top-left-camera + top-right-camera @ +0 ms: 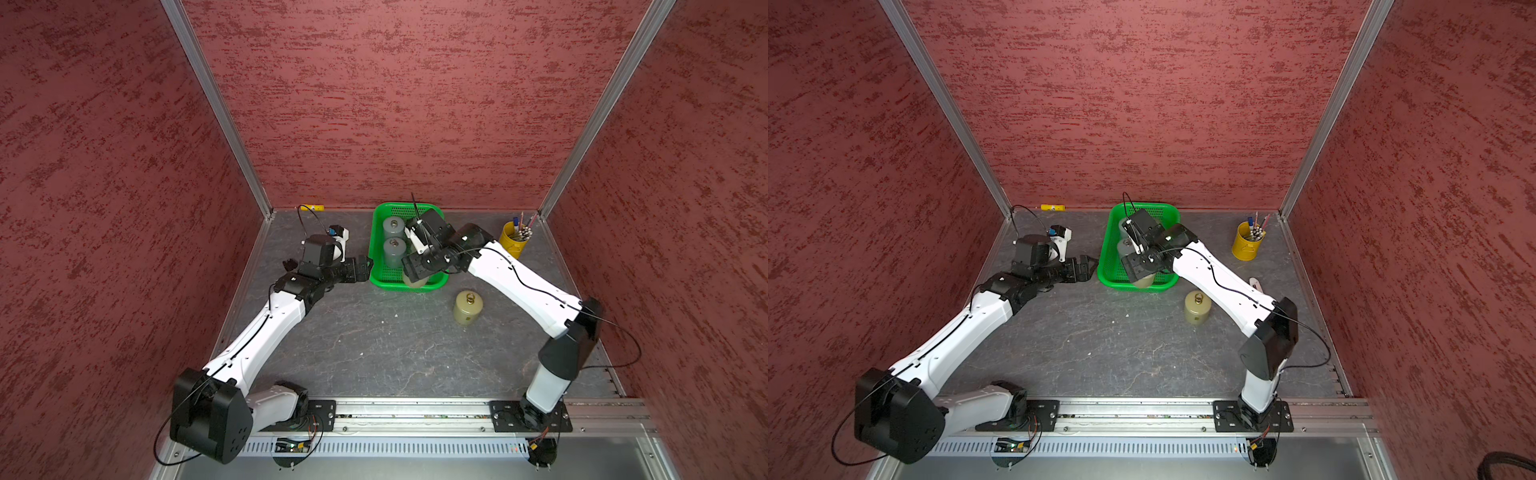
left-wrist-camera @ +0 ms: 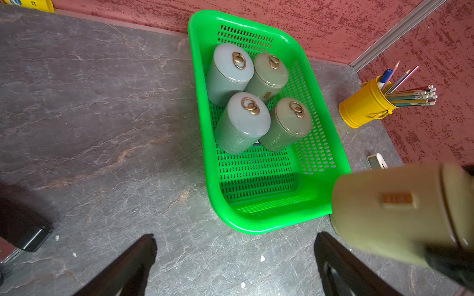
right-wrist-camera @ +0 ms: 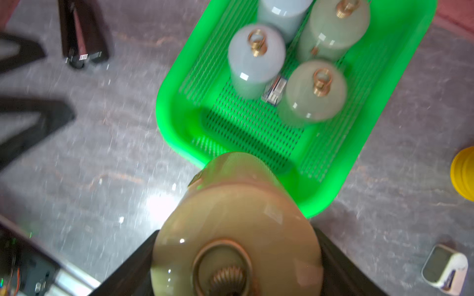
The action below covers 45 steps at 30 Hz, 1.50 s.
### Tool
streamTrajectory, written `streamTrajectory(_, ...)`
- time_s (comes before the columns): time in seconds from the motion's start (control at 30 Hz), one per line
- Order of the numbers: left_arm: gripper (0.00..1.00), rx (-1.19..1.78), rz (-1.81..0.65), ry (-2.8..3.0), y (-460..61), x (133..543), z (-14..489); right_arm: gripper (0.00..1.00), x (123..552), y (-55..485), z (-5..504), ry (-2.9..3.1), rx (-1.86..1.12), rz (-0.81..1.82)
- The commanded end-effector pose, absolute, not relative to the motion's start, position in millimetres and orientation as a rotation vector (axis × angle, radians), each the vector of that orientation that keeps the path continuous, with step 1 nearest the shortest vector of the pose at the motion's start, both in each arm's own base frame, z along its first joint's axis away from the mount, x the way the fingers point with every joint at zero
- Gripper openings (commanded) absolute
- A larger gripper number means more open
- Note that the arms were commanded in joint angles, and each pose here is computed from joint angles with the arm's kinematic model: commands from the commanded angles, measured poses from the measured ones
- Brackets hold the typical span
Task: Take the tea canister out of the basket
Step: Pick up the tea canister from the basket, then place the tea canister at the center of the board.
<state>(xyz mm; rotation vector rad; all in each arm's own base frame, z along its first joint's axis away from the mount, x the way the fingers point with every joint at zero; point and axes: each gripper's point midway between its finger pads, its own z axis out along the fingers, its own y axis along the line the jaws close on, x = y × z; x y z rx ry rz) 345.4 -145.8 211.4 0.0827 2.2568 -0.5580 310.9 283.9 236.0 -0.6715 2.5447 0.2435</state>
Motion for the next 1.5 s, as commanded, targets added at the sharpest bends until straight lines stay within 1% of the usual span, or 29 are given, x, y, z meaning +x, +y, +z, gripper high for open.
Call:
streamTrajectory(0.0, 1.00, 0.110, -0.579, 2.230, -151.8, 346.9, 220.4, 0.00, 291.4, 287.1, 254.1, 2.452, -0.713, 0.328)
streamTrajectory(0.13, 1.00, 0.108, -0.590, 2.232, -155.6, 347.5, 219.3, 0.00, 270.9, 277.4, 233.8, 2.492, -0.719, 0.330)
streamTrajectory(0.27, 1.00, 0.126, -0.596, 2.235, -162.5, 346.2, 218.3, 0.00, 258.9, 276.5, 201.9, 2.549, -0.708, 0.352)
streamTrajectory(0.33, 1.00, 0.132, -0.600, 2.239, -165.5, 345.4, 215.9, 0.00, 257.6, 277.8, 186.4, 2.568, -0.687, 0.362)
streamTrajectory(0.43, 1.00, 0.143, -0.604, 2.250, -169.9, 344.7, 214.9, 0.00, 264.4, 272.3, 166.3, 2.585, -0.631, 0.298)
streamTrajectory(0.63, 1.00, 0.154, -0.584, 2.247, -171.1, 344.5, 218.3, 0.00, 273.2, 262.7, 142.1, 2.598, -0.592, 0.186)
streamTrajectory(0.93, 1.00, 0.157, -0.588, 2.256, -175.4, 346.2, 214.8, 0.00, 282.5, 259.5, 121.9, 2.612, -0.559, 0.105)
streamTrajectory(1.23, 1.00, 0.160, -0.564, 2.262, -173.2, 346.6, 211.4, 0.00, 282.1, 267.3, 103.8, 2.670, -0.583, 0.111)
streamTrajectory(1.47, 1.00, 0.165, -0.563, 2.259, -174.0, 348.3, 211.8, 0.02, 283.6, 263.6, 100.5, 2.684, -0.562, 0.107)
